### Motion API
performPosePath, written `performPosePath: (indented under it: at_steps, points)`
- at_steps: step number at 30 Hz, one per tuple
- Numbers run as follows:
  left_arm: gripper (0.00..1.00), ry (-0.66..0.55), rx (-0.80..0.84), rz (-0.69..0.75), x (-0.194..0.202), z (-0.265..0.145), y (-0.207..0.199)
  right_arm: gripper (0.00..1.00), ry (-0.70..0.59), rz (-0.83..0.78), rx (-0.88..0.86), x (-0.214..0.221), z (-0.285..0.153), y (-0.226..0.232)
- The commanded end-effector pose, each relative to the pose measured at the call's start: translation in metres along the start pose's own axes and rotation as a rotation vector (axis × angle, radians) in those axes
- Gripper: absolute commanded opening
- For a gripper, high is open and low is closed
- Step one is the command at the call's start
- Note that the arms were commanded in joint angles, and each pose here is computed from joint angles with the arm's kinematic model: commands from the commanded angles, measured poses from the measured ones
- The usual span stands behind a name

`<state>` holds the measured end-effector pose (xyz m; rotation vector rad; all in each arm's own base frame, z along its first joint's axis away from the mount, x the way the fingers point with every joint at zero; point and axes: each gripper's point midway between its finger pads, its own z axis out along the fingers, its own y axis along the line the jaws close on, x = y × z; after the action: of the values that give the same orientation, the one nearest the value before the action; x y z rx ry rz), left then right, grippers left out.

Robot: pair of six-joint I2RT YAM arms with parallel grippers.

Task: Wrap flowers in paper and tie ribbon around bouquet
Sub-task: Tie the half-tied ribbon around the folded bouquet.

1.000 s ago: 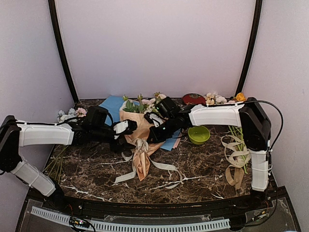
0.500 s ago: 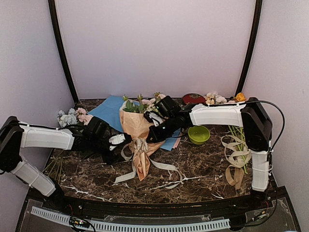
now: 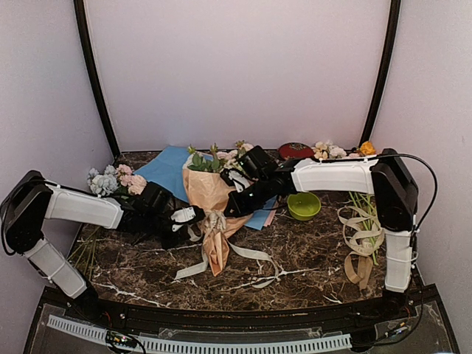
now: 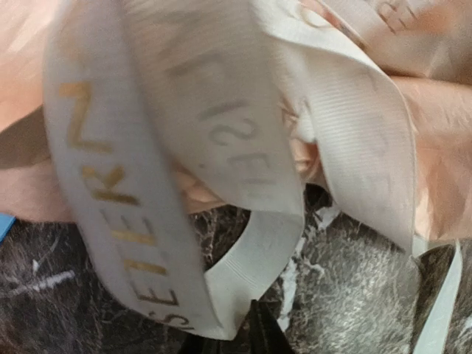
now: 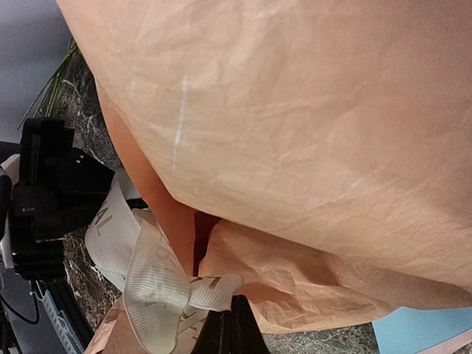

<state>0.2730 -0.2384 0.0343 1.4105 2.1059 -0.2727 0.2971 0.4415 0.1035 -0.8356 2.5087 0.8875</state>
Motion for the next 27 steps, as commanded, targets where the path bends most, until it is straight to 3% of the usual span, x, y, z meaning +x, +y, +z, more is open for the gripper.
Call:
performPosePath:
  at_steps: [1,9,22,27]
  points:
    - [0.0,-0.073,-0.024,0.013,-0.015,-0.013,0.004,0.0,-0.072,-0.022,0.011,-0.014,-0.017,0.009]
    - [0.0,0.123,-0.088,-0.049,0.013,-0.015,0.018,0.0,-0.118,0.017,0.158,-0.009,-0.04,-0.023]
    - [0.0,0.296,-0.184,-0.145,0.051,-0.025,0.039,0.0,-0.066,0.122,0.399,0.044,-0.066,-0.091]
    - [0.0,0.312,-0.202,-0.175,0.058,-0.029,0.045,0.0,-0.04,0.18,0.455,0.071,-0.076,-0.112]
